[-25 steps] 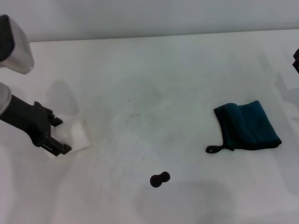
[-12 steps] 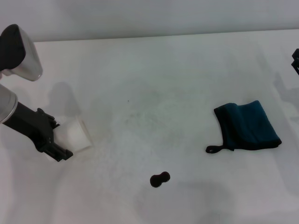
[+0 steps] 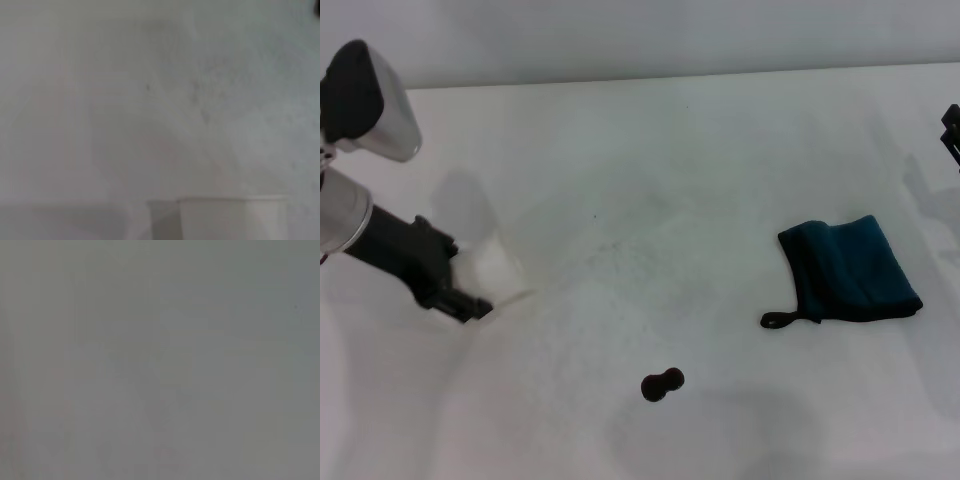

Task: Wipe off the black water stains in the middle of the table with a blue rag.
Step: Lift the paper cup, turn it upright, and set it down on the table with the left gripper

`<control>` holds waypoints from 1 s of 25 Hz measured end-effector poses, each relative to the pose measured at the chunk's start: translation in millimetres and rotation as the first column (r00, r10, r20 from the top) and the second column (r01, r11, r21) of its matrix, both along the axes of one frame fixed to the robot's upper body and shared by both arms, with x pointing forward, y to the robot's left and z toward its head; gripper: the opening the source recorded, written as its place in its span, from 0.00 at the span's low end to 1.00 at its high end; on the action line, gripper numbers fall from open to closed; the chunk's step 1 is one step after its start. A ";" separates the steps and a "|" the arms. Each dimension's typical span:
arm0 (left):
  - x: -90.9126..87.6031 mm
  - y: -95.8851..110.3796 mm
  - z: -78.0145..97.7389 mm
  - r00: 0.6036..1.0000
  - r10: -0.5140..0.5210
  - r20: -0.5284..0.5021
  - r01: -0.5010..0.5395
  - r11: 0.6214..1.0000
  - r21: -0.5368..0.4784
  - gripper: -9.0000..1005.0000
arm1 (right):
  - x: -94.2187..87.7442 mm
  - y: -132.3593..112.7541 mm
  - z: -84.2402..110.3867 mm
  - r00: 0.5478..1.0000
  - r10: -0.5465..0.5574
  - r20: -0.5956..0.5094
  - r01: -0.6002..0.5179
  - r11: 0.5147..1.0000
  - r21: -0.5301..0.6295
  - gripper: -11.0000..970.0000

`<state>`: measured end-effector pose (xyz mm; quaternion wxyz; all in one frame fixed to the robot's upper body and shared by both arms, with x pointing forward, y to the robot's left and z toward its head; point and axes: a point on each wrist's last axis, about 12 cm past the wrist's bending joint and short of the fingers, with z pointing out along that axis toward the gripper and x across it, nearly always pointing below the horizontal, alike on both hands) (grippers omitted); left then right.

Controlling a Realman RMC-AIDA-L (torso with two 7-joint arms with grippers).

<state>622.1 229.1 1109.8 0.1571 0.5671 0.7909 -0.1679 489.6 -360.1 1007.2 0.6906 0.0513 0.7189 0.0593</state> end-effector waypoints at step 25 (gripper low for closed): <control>-35.3 18.8 -47.5 0.870 0.391 0.302 -0.128 0.768 -0.628 0.65 | 9.3 -6.5 9.4 0.999 0.007 0.035 -0.005 0.999 -0.049 0.77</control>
